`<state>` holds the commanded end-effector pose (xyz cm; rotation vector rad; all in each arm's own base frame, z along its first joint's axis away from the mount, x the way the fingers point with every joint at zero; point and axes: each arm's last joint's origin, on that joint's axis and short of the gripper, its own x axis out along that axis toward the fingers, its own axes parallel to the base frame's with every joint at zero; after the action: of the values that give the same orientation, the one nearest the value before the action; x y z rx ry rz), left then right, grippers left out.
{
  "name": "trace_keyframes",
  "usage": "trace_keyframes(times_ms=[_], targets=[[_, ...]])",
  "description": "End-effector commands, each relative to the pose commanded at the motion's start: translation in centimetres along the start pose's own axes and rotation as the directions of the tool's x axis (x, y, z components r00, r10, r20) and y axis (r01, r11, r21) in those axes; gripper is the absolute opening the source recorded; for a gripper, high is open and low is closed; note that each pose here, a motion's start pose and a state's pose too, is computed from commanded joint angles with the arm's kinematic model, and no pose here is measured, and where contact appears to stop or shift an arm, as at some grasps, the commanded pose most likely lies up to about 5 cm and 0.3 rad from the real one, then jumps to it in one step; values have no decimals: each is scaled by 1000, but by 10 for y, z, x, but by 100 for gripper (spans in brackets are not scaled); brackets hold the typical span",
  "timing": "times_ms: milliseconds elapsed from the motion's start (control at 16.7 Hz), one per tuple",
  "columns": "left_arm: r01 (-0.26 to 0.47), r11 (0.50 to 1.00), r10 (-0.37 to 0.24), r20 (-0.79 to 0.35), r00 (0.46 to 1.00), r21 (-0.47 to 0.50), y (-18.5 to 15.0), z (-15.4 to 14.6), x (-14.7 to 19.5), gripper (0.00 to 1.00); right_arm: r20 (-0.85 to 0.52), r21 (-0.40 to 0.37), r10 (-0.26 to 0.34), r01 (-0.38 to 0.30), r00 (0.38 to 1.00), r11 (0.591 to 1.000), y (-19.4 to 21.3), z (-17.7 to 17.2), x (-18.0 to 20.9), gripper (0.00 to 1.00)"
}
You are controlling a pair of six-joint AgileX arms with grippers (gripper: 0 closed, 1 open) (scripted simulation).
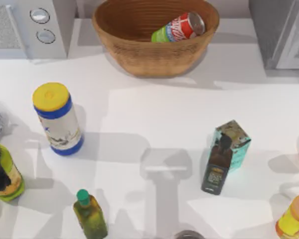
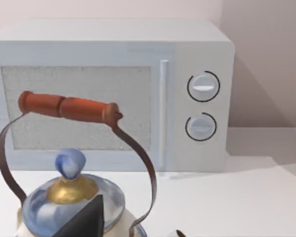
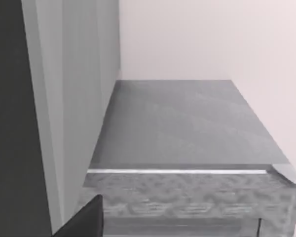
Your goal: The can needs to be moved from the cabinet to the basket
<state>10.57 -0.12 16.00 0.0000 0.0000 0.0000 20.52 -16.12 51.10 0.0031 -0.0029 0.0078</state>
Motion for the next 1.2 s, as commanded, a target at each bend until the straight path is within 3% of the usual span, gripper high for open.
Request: trace_keyframes(times_ms=[480, 840, 1200], targets=[[0, 1000, 0, 0, 1000, 0, 0, 0, 0, 100, 4, -2, 2, -2, 1000, 1000, 132, 1, 53, 100], [0, 1000, 0, 0, 1000, 0, 0, 0, 0, 100, 0, -5, 0, 0, 1000, 1000, 225, 1, 40, 100], [0, 1000, 0, 0, 1000, 0, 0, 0, 0, 100, -3, -6, 0, 0, 1000, 1000, 259, -1, 26, 100]])
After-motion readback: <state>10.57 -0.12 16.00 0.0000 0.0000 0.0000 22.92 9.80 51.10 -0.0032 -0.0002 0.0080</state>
